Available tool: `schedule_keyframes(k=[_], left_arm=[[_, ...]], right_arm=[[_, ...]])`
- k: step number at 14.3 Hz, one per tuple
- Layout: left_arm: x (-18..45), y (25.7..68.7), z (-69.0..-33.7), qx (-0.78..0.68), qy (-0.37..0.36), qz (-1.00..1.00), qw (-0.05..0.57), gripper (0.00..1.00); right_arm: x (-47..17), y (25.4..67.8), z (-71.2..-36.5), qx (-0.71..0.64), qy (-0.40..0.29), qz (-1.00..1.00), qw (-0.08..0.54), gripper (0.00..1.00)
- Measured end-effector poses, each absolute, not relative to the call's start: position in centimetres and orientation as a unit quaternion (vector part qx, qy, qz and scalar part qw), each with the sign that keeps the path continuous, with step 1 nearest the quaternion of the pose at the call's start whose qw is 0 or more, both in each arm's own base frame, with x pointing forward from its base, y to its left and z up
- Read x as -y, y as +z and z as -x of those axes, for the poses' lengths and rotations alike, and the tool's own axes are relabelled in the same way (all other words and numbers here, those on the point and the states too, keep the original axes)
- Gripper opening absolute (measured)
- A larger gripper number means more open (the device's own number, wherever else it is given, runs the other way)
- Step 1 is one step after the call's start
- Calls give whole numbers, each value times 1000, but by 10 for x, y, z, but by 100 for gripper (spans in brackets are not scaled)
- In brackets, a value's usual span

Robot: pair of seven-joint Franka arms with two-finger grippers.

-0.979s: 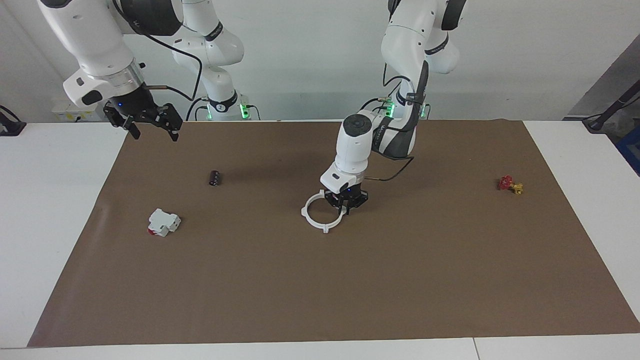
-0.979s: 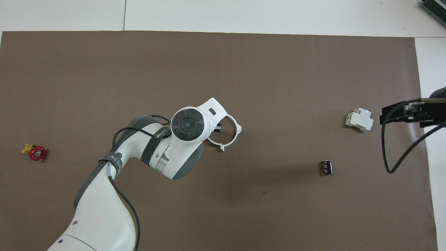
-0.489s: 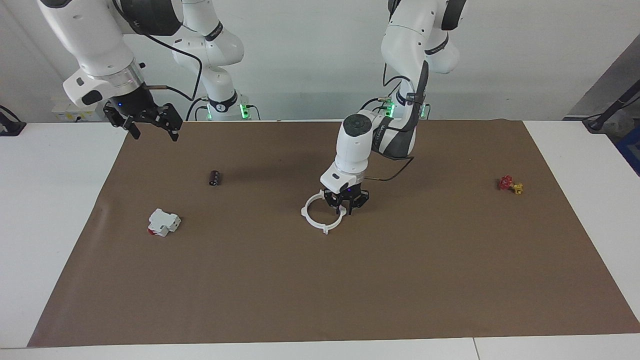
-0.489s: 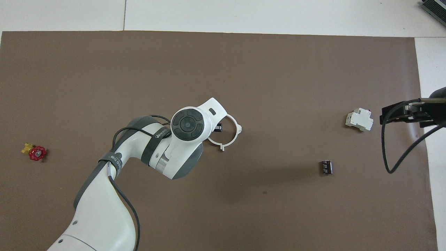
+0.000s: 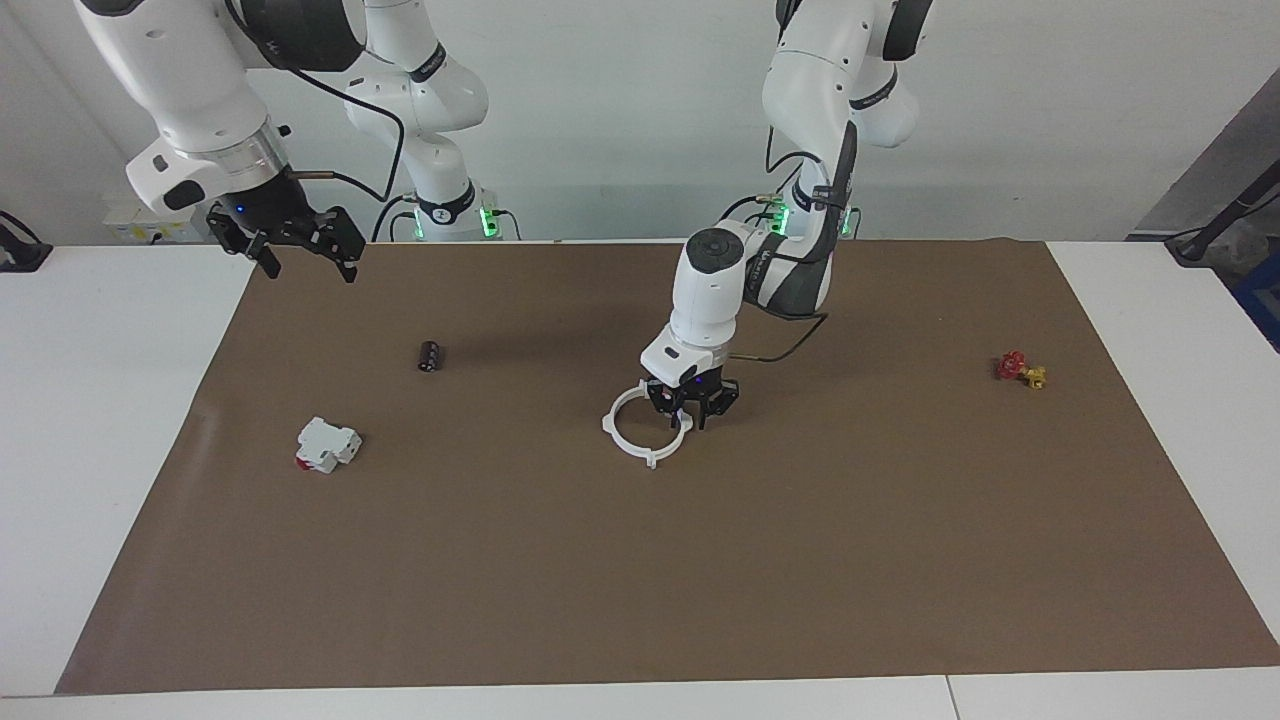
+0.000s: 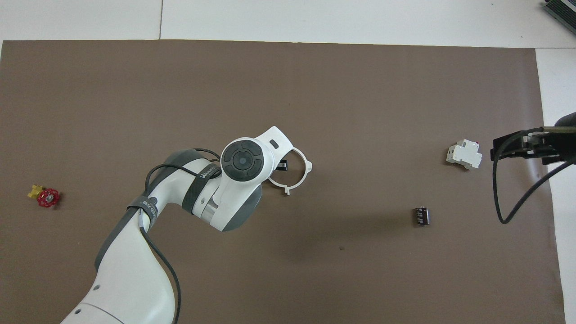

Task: Assemble drain pipe with both arms
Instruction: 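Press the held clamp half onto the placed half's ends with the left gripper, then open the left gripper and withdraw it from the joined ring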

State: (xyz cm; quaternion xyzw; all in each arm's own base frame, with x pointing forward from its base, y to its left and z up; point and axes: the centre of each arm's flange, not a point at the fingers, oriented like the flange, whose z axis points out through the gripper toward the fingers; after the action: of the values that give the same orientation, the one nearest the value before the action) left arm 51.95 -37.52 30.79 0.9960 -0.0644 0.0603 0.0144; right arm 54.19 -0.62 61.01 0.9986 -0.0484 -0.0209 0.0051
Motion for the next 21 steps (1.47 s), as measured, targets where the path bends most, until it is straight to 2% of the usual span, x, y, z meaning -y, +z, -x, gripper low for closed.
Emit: schedule_keyframes(k=[1, 2, 8, 15, 21], left_arm=[[374, 312, -518, 63, 52, -997, 9, 97], [372, 322, -516, 62, 47, -997, 6, 100], [312, 401, -526, 43, 30, -999, -8, 100], [177, 464, -557, 86, 22, -996, -14, 100], [64, 522, -558, 91, 42, -995, -14, 100]], right_arm=[[6, 610, -542, 48, -21, -999, 5, 100], [6, 610, -542, 48, -21, -999, 5, 100], [6, 610, -542, 48, -21, -999, 5, 100], [6, 610, -542, 48, -21, -999, 5, 100], [6, 610, -542, 48, -21, -999, 5, 100]])
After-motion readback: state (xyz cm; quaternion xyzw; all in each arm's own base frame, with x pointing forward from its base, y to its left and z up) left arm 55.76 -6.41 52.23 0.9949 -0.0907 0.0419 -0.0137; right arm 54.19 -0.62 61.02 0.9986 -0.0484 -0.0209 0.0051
